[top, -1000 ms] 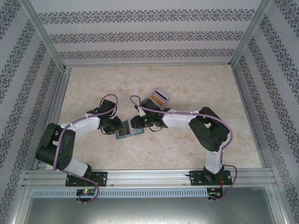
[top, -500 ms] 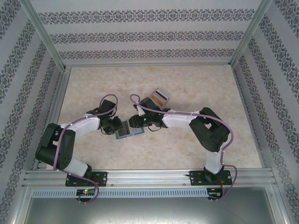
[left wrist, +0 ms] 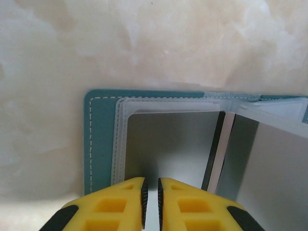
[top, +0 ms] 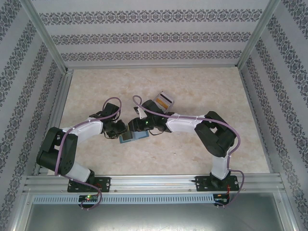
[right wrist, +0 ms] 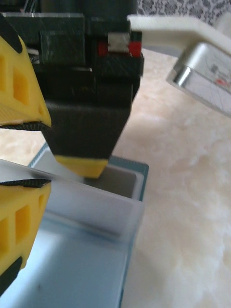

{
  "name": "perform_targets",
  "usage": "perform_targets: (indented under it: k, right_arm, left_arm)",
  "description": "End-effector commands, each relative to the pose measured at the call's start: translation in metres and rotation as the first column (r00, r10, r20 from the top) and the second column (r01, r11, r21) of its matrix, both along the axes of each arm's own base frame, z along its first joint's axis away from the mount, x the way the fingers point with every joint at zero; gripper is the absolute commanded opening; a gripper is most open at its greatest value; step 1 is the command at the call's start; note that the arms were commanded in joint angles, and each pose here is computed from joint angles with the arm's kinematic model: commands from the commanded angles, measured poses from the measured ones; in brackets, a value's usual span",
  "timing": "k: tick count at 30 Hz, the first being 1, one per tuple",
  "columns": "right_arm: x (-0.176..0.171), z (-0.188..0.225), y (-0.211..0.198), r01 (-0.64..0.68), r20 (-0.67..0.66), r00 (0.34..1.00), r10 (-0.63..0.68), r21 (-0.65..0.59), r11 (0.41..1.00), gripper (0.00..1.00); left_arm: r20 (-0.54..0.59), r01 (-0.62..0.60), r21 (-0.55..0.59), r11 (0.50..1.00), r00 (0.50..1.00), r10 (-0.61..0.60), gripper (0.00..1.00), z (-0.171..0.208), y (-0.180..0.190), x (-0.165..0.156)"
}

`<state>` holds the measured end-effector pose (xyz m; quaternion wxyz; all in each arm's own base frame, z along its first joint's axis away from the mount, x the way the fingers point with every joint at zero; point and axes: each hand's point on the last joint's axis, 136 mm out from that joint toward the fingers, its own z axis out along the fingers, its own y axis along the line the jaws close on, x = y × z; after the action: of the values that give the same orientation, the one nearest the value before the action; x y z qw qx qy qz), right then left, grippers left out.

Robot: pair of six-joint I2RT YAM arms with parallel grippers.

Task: Put the credit cards into the card holder
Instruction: Flip over the card slot in the card holder.

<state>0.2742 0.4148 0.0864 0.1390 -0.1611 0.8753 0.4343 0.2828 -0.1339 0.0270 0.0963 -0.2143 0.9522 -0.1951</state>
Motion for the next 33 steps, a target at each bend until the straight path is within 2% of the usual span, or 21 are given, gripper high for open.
perform_targets:
  k: [1, 8, 17, 26, 33]
  right_arm:
    - [-0.003, 0.009, 0.019, -0.046, -0.02, 0.999, 0.047, 0.071, 0.996, 0.35]
    - [-0.001, -0.004, 0.021, -0.042, -0.058, 0.997, 0.047, 0.076, 0.996, 0.35]
    - [-0.004, -0.016, 0.029, -0.056, -0.096, 0.993, 0.064, 0.083, 0.995, 0.36]
    - [-0.001, -0.001, 0.021, -0.058, -0.05, 0.997, 0.062, 0.065, 0.996, 0.37]
    - [0.009, 0.019, -0.001, -0.039, 0.024, 0.999, 0.038, 0.03, 0.999, 0.37]
  left_arm:
    - [-0.011, -0.013, 0.017, 1.0, 1.0, 0.013, 0.18, -0.004, 0.002, -0.006]
    - [0.023, -0.034, 0.064, 0.997, 0.999, 0.032, 0.17, 0.011, 0.013, -0.008]
    - [0.081, -0.081, 0.184, 0.98, 0.994, 0.066, 0.19, 0.044, 0.049, -0.012]
    - [0.106, -0.08, 0.108, 0.991, 0.992, 0.069, 0.19, 0.044, 0.037, -0.004]
    - [0.147, -0.041, 0.035, 0.999, 0.989, 0.036, 0.2, 0.053, 0.018, 0.021]
